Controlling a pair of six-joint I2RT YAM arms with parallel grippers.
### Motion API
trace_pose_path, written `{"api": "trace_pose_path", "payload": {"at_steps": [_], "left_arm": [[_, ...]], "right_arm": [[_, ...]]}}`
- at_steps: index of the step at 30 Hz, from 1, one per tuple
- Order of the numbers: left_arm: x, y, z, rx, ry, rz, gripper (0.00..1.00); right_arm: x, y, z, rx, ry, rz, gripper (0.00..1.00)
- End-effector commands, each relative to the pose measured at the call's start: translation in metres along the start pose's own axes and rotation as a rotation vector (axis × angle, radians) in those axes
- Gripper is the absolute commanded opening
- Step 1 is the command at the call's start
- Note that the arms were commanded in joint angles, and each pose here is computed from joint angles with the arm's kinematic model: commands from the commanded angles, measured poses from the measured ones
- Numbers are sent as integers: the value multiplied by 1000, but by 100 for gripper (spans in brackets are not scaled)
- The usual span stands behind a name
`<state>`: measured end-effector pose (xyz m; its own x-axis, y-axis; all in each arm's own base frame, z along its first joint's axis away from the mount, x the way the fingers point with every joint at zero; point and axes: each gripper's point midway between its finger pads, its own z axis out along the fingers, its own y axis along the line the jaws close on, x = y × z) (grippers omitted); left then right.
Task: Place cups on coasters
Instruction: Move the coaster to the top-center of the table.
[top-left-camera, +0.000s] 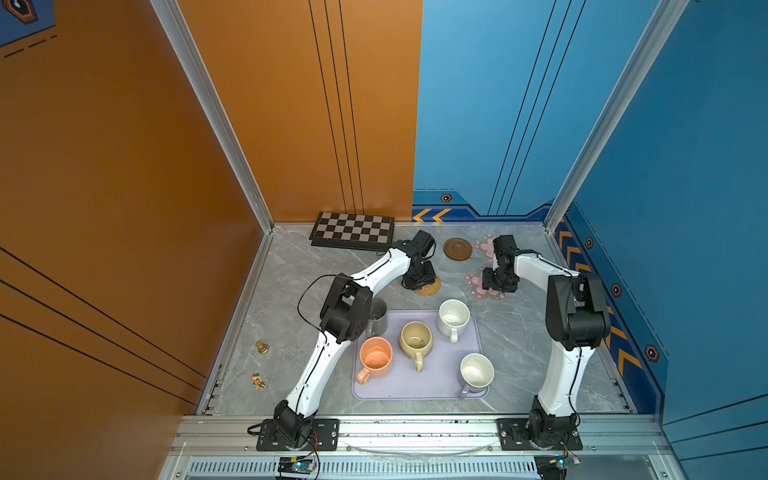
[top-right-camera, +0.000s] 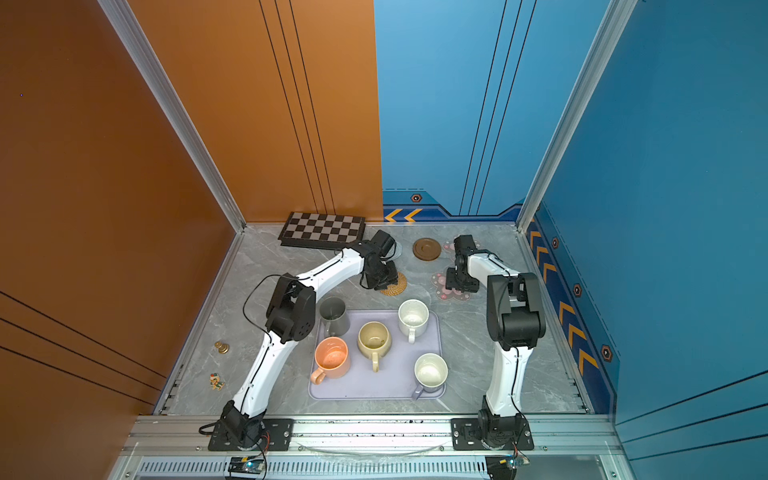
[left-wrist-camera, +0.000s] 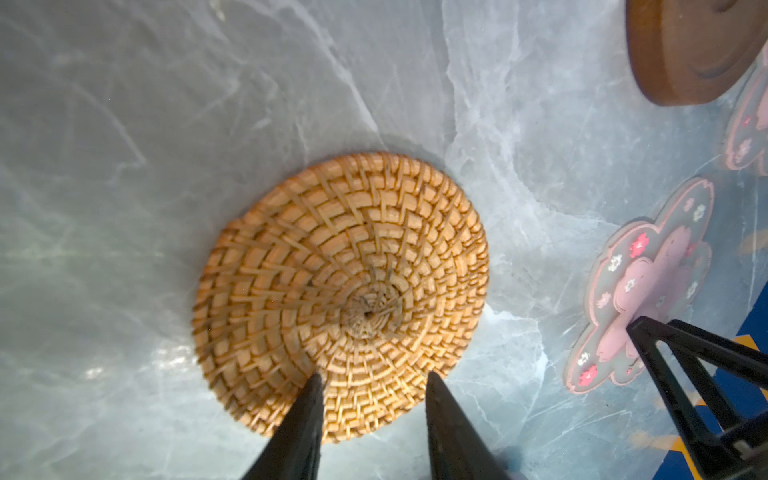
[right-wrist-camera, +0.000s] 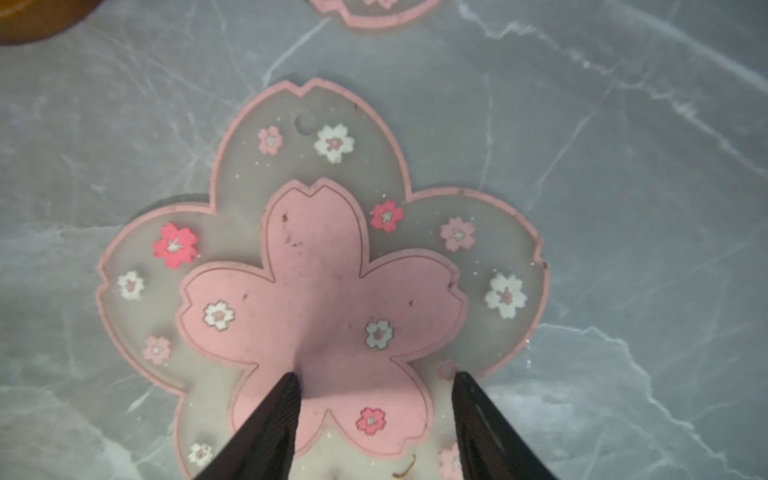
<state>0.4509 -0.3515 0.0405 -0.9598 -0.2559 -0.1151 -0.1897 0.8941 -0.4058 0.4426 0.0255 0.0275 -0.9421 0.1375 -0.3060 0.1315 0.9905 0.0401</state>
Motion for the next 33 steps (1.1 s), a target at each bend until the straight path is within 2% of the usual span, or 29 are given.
{"api": "trace_pose_path", "payload": {"at_steps": [1,5,10,12,21,33], "left_arm": [[-2,12,-10,-41,1,-1,42],[-3,12,-9,-39,3,-3,42],[-4,16,-8,-44,7,-9,42],[-7,18,-8,-46,6,-15,42],[-19,13,-2,-22,-7,-23,43],[-11,17,1,-34,13,-23,43]], "right_arm": [[-20,11,-26,-92,-32,9,62],[-49,15,-42,-125,-101,12,63],[-68,10,-31,-131,-109,26,64],[-68,7,-16,-126,-85,33,64],[-75,6,4,-126,-68,22,64],[-60,13,26,-127,-9,4,64]]}}
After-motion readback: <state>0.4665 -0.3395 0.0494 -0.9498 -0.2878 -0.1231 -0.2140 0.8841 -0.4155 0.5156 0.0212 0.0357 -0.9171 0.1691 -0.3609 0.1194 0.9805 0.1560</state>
